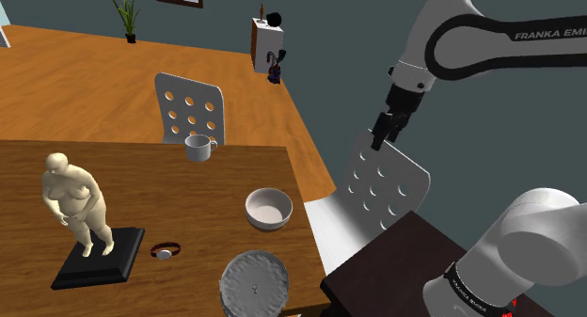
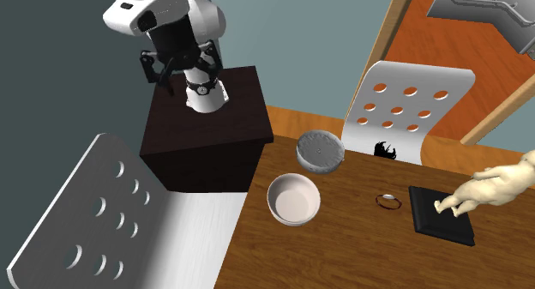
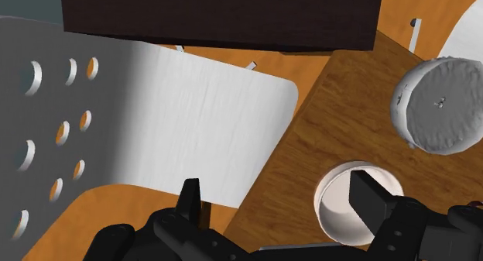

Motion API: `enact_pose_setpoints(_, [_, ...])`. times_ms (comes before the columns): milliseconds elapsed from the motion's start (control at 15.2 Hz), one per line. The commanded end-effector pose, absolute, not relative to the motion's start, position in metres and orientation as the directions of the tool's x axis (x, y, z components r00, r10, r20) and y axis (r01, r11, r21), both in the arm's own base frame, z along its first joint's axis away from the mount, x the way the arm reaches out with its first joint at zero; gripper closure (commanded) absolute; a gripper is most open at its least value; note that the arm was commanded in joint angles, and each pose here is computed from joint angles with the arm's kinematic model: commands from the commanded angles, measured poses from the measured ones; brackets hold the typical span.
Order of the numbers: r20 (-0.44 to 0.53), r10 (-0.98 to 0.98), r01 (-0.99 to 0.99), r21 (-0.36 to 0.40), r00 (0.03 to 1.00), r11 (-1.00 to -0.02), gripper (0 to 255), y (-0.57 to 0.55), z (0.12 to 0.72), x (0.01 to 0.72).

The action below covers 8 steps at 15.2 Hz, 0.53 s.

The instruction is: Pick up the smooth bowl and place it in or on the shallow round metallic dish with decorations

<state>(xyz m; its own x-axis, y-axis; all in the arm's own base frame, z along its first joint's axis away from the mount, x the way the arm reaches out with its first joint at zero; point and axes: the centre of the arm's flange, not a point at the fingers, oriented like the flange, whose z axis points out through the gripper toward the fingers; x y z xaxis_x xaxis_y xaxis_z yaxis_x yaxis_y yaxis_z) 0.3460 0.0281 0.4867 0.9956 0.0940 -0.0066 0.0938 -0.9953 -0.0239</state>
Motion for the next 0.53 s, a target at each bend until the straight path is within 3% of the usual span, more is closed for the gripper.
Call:
enact_pose_setpoints(0, [-0.001,0.093,0.093,-0.034,0.996,-0.995,0,0.036,0.465,0.361])
enact_pose_setpoints(462, [0.012,0.091,0.092,-0.07,0.996,-0.993,0,0.065,0.393,0.406])
